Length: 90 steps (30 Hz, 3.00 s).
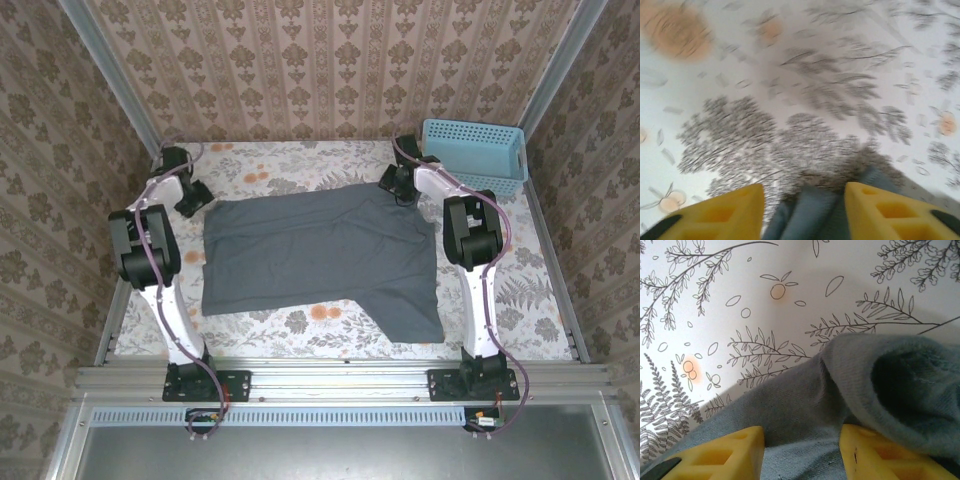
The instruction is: Fold the inside-out t-shirt
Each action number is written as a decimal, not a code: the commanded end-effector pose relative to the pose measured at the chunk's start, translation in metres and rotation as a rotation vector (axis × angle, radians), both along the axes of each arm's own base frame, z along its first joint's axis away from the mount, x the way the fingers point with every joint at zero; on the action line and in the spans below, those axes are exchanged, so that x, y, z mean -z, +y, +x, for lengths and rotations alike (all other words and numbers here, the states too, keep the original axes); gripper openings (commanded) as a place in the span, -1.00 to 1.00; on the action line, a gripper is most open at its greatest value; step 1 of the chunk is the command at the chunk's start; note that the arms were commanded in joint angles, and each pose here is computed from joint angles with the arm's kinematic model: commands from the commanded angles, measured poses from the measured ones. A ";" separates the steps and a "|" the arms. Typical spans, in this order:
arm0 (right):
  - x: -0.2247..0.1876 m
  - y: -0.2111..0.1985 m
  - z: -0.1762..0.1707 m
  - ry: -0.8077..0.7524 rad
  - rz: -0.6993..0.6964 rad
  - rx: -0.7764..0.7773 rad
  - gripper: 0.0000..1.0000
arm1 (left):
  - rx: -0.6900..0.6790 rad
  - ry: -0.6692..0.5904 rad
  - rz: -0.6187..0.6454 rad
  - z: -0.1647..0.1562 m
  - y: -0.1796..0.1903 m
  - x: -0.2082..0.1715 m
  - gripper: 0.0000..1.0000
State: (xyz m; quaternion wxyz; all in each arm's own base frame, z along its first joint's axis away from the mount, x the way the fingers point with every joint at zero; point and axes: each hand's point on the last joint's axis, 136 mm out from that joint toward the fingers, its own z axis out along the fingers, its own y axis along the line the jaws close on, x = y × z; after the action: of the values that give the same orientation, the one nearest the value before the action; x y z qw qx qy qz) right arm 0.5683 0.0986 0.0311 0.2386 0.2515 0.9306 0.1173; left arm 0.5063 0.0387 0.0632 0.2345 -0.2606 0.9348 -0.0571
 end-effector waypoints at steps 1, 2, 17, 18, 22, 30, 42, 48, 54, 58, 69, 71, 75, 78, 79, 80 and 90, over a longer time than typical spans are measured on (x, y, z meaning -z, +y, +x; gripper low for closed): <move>0.011 -0.005 -0.023 0.080 -0.048 -0.018 -0.05 | 0.184 -0.018 0.160 0.009 -0.027 -0.027 0.08; 0.010 -0.005 -0.024 0.081 -0.048 -0.018 -0.06 | 0.235 -0.028 0.172 0.013 -0.036 -0.029 0.14; 0.022 -0.021 -0.034 0.100 -0.052 0.032 -0.05 | 0.437 0.257 0.346 0.022 -0.059 0.030 0.31; 0.022 -0.021 -0.035 0.101 -0.053 0.032 -0.06 | 0.437 0.274 0.352 0.021 -0.057 0.033 0.26; 0.023 -0.027 -0.038 0.106 -0.064 0.048 -0.06 | 0.403 0.328 0.400 0.015 -0.045 0.037 0.12; 0.025 -0.045 -0.044 0.113 -0.066 0.097 -0.12 | 0.328 0.363 0.390 0.004 -0.020 0.040 -0.28; 0.027 -0.044 -0.049 0.115 -0.074 0.075 -0.33 | 0.109 0.198 0.170 0.016 0.007 0.009 -0.92; 0.018 -0.044 -0.047 0.085 -0.078 0.065 -0.36 | 0.064 -0.071 -0.124 0.029 0.003 -0.023 -1.00; 0.005 -0.039 -0.036 0.039 -0.065 0.026 -0.36 | 0.102 -0.137 -0.162 0.035 -0.001 -0.039 -1.00; -0.013 -0.027 -0.029 -0.012 -0.043 -0.041 -0.26 | 0.063 -0.070 -0.137 0.025 0.006 -0.030 -0.80; -0.080 0.000 -0.099 -0.071 -0.126 -0.173 0.11 | -0.053 -0.016 -0.110 -0.087 -0.031 -0.042 0.16; -0.080 -0.001 -0.122 -0.062 -0.133 -0.173 0.12 | -0.070 0.007 -0.062 -0.117 -0.034 -0.039 0.24; -0.072 -0.005 -0.171 -0.032 -0.111 -0.156 0.14 | -0.107 0.056 -0.036 -0.172 -0.036 -0.024 0.36; -0.056 -0.002 -0.194 -0.015 -0.088 -0.173 0.17 | -0.095 0.100 -0.038 -0.199 -0.041 -0.007 0.39; -0.050 -0.001 -0.196 -0.005 -0.083 -0.181 0.17 | -0.087 0.115 -0.045 -0.204 -0.044 -0.003 0.38; -0.046 0.003 -0.196 0.005 -0.072 -0.202 0.16 | -0.084 0.128 -0.051 -0.210 -0.047 0.001 0.38; -0.030 0.002 -0.217 0.097 -0.120 -0.211 0.17 | -0.179 0.213 0.036 -0.267 -0.029 0.005 0.42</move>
State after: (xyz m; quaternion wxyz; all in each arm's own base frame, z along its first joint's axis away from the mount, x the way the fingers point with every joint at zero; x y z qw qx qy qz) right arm 0.3657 0.1054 0.0643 0.2076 0.1432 0.9636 0.0886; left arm 0.2636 -0.0021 0.0602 0.1612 -0.3199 0.9333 -0.0264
